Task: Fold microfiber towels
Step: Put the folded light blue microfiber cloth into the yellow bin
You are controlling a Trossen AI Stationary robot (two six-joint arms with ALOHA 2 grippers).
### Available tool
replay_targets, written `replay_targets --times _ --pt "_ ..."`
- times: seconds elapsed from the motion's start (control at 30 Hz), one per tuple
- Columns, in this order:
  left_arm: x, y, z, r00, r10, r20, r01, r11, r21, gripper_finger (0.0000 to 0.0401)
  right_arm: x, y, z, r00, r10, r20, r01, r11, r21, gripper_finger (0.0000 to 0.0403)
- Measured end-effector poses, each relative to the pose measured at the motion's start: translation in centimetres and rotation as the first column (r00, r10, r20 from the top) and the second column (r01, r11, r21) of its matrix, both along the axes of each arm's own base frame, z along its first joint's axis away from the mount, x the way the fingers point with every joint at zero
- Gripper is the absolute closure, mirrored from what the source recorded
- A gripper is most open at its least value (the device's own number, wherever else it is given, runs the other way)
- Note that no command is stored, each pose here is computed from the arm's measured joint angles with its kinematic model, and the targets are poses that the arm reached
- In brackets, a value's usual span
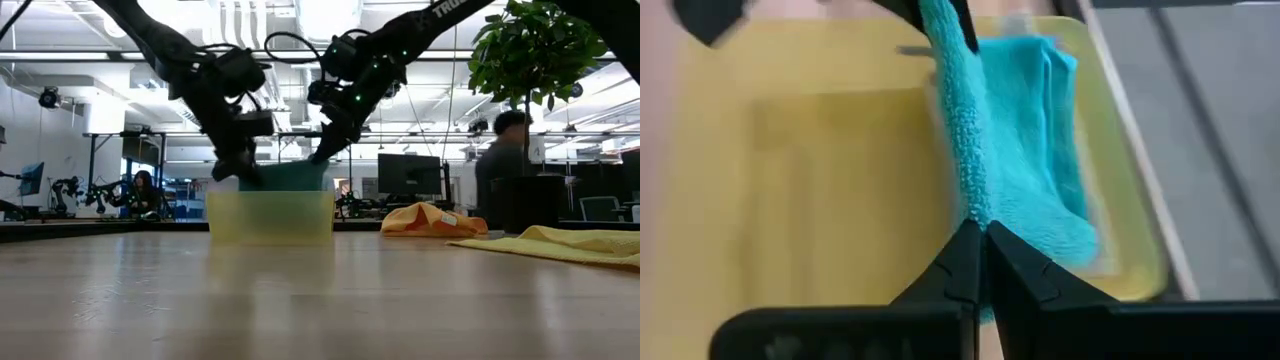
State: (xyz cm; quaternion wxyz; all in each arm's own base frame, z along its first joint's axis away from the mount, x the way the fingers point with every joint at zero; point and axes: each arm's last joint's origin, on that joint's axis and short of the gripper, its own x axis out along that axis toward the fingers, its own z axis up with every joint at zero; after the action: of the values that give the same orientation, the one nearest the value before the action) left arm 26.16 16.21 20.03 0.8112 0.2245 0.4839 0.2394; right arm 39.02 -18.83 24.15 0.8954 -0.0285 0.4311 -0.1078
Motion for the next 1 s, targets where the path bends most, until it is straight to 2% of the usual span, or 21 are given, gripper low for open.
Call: replay_targets --times 0.23,0.5,0.83,1.0 --pt "-0.2 -2.5 -1.5 0.993 -0.119 0.010 0.119 0.988 -0.097 0.0401 0.0 1.3 -0.4 0.999 0.034 -0.001 -0.033 0.983 0.178 0.0395" --pt "-0.3 -4.0 -2.6 0.996 -0.051 0.079 0.069 0.969 -0.238 0.0401 0.8 2.9 -2.3 0.997 0.070 -0.044 -0.053 0.949 0.311 0.0394" --pt "0.3 -6.9 -2.9 0.984 -0.165 0.067 0.178 0.919 -0.351 0.0401 1.6 6.2 -2.7 0.988 0.131 -0.076 -0.091 0.913 0.398 0.0394" --pt "0.2 -7.5 -3.1 0.982 -0.186 0.032 0.184 0.909 -0.374 0.0401 2.0 7.1 -2.7 0.986 0.151 -0.069 -0.112 0.912 0.396 0.0394"
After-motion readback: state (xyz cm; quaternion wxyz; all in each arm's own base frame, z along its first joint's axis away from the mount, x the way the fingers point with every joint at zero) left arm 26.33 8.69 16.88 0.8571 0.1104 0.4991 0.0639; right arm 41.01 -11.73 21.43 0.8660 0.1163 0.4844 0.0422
